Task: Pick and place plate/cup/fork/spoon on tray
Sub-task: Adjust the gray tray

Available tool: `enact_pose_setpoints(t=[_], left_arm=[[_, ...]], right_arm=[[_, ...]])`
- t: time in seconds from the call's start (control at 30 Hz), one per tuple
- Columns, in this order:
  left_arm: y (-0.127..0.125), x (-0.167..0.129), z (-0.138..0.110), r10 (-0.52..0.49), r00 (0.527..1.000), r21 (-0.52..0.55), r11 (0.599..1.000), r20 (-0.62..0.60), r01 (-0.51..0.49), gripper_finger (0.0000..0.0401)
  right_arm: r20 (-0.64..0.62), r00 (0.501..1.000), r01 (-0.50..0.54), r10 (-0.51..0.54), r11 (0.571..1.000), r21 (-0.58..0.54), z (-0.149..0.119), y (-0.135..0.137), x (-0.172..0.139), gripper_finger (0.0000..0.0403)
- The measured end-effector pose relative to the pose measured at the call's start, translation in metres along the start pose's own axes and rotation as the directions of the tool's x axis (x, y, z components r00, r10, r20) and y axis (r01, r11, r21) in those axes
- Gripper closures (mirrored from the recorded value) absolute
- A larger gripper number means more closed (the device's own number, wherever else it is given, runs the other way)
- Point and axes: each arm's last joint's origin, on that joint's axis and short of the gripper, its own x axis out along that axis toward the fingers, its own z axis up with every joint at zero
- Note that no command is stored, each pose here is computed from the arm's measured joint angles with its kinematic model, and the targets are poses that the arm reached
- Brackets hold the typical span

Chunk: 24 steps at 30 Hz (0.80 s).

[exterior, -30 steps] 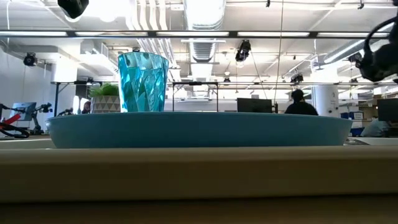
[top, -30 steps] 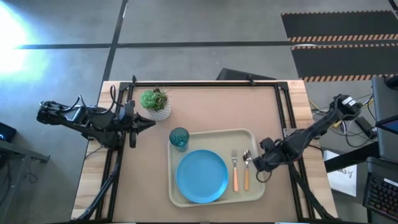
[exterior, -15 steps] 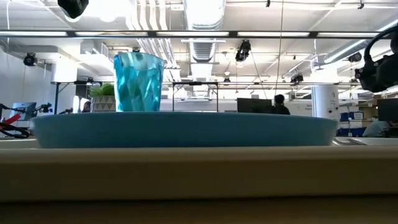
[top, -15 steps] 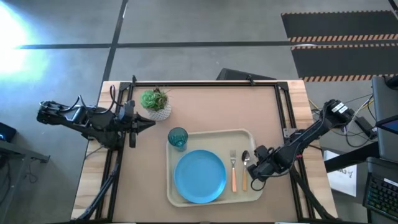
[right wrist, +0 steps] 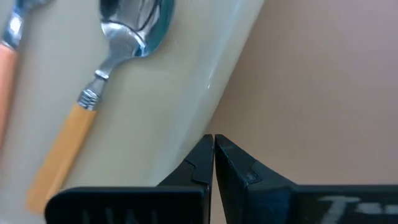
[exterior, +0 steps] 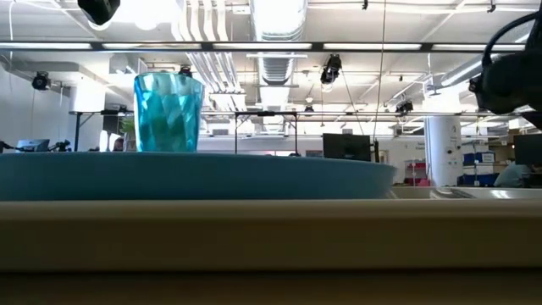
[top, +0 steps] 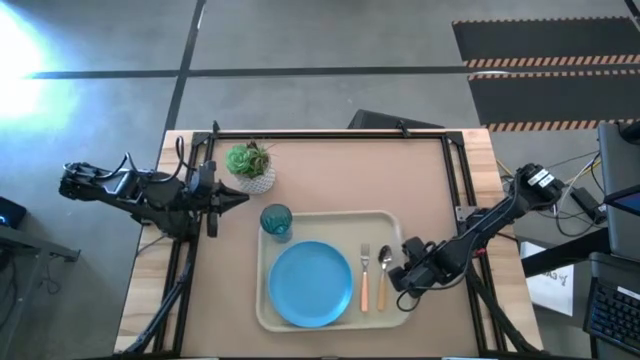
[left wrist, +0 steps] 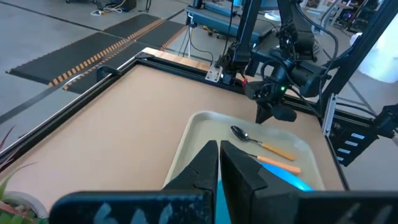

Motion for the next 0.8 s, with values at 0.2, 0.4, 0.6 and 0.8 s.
enact_pose_setpoints(t=[0.2, 0.4, 0.6, 0.8], left_arm=[[0.000, -0.002, 0.000, -0.017, 1.000, -0.003, 1.000, 0.001, 0.017, 0.0401], [0.001, -0.003, 0.001, -0.029, 1.000, 0.002, 1.000, 0.003, 0.029, 0.0401], [0.001, -0.004, 0.001, -0.030, 1.000, 0.025, 0.999, 0.005, 0.030, 0.0401], [0.001, -0.005, 0.001, -0.031, 0.999, 0.025, 0.999, 0.009, 0.031, 0.0401]], right_arm=[[0.044, 0.999, -0.021, 0.020, 0.999, 0.030, 0.001, 0.003, -0.003, 0.0394], [0.055, 0.998, -0.031, 0.027, 0.998, 0.062, 0.001, 0.005, -0.002, 0.0394], [0.112, 0.991, -0.087, 0.079, 0.994, 0.067, 0.002, 0.010, -0.001, 0.0394], [0.119, 0.989, -0.097, 0.088, 0.993, 0.072, 0.001, 0.014, 0.003, 0.0394]])
